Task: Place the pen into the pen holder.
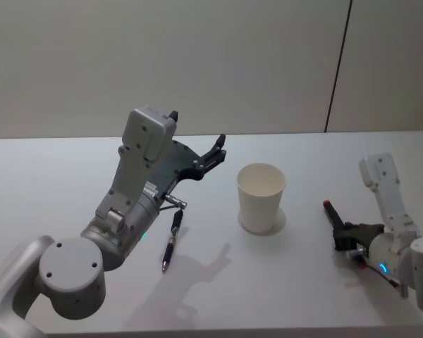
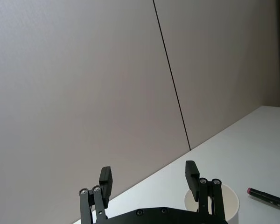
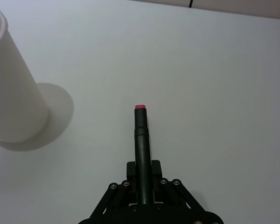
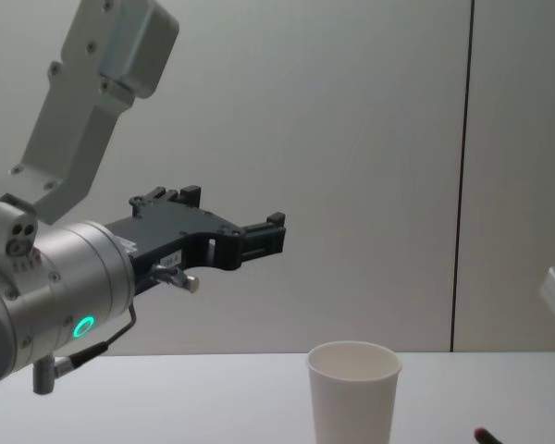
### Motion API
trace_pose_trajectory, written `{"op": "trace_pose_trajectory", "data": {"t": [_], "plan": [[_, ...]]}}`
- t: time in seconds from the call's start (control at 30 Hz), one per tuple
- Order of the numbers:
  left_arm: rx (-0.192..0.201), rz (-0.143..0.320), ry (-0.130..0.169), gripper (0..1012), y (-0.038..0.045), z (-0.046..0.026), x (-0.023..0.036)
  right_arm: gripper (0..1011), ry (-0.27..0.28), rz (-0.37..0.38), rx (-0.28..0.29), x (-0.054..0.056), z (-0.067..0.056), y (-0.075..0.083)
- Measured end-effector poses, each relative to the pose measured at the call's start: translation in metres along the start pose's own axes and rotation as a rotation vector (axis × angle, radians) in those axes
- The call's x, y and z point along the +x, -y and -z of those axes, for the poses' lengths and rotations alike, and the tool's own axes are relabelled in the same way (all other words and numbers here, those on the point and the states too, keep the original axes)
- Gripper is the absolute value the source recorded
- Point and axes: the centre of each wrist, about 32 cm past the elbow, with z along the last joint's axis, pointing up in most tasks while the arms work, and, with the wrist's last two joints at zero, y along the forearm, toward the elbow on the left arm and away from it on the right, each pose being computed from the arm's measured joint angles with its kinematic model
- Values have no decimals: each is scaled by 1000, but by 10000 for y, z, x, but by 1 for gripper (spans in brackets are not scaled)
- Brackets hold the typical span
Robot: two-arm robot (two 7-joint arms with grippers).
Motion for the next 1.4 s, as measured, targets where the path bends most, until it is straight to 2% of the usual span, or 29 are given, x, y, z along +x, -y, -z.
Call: {"op": "trace_pose_trajectory", "data": {"t": [0.4, 0.43, 0.47, 0.8, 0.83, 1.1, 1.3, 1.4], "plan": [[0, 0, 0, 1000, 0, 0, 0, 177, 12, 5, 121, -13, -34, 98], [0, 0, 0, 1000, 0, 0, 0, 177, 15, 5, 151, -16, -40, 122], [0, 0, 0, 1000, 0, 0, 0, 177, 15, 5, 151, -16, -40, 122], [0, 0, 0, 1000, 0, 0, 0, 177, 26, -3, 311, -31, -62, 224], [0, 0, 0, 1000, 0, 0, 0, 177, 26, -3, 311, -31, -62, 224], [0, 0, 0, 1000, 0, 0, 0, 177, 35, -19, 457, -50, -86, 278], [0, 0, 0, 1000, 0, 0, 0, 177, 40, -32, 544, -70, -107, 288], [0, 0, 0, 1000, 0, 0, 0, 177, 47, -45, 609, -95, -133, 285]]}}
